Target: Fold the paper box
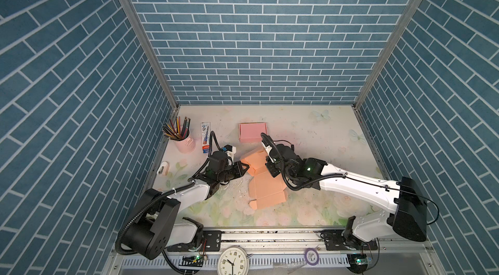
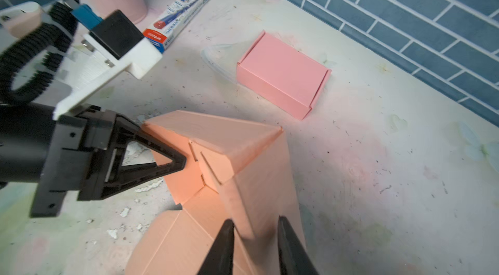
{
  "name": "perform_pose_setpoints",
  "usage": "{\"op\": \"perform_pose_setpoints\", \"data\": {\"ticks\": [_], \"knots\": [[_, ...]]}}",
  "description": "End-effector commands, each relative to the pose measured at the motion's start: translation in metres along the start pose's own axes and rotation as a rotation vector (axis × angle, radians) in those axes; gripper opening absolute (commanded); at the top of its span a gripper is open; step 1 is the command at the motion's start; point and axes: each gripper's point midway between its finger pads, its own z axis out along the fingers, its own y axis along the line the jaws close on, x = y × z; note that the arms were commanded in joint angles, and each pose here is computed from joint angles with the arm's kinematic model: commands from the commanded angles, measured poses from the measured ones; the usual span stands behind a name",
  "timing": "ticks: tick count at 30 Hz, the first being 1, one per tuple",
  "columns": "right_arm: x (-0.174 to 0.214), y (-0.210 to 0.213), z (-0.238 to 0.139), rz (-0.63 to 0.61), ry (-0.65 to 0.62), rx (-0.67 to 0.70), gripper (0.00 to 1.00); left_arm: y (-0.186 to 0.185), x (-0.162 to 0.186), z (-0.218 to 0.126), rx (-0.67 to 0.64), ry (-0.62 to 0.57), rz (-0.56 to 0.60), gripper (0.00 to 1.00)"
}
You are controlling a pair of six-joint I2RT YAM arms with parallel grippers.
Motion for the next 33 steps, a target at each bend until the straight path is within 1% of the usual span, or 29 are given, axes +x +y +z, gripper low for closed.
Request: {"op": "perform_pose_setpoints", "data": {"ticks": [1, 6, 14, 21, 24, 27, 30, 33], "knots": [[0.008, -0.017, 0.001, -0.032, 0.052, 0.14, 0.3, -0.005, -0.011, 0.001, -0.009, -0.032, -0.012, 0.12], [0.009, -0.021, 0.005, -0.069, 0.083, 0.22, 0.3, -0.006, -0.011, 0.001, -0.018, -0.036, -0.013, 0.11], [0.007, -0.02, 0.014, -0.122, 0.122, 0.308, 0.28, -0.007, -0.01, 0.003, -0.019, -0.04, -0.026, 0.12], [0.005, -0.02, 0.021, -0.232, 0.17, 0.43, 0.18, -0.016, -0.01, 0.008, -0.001, -0.039, -0.037, 0.11], [0.006, -0.019, 0.022, -0.257, 0.177, 0.458, 0.11, -0.016, -0.01, 0.009, 0.001, -0.041, -0.045, 0.11], [0.007, -0.018, 0.024, -0.26, 0.177, 0.464, 0.06, -0.016, -0.009, 0.008, -0.001, -0.043, -0.047, 0.11], [0.007, -0.02, 0.023, -0.27, 0.178, 0.481, 0.06, -0.016, -0.008, 0.007, -0.002, -0.042, -0.047, 0.11], [0.009, -0.021, 0.024, -0.277, 0.184, 0.498, 0.09, -0.016, -0.008, 0.005, -0.004, -0.045, -0.044, 0.11]]}}
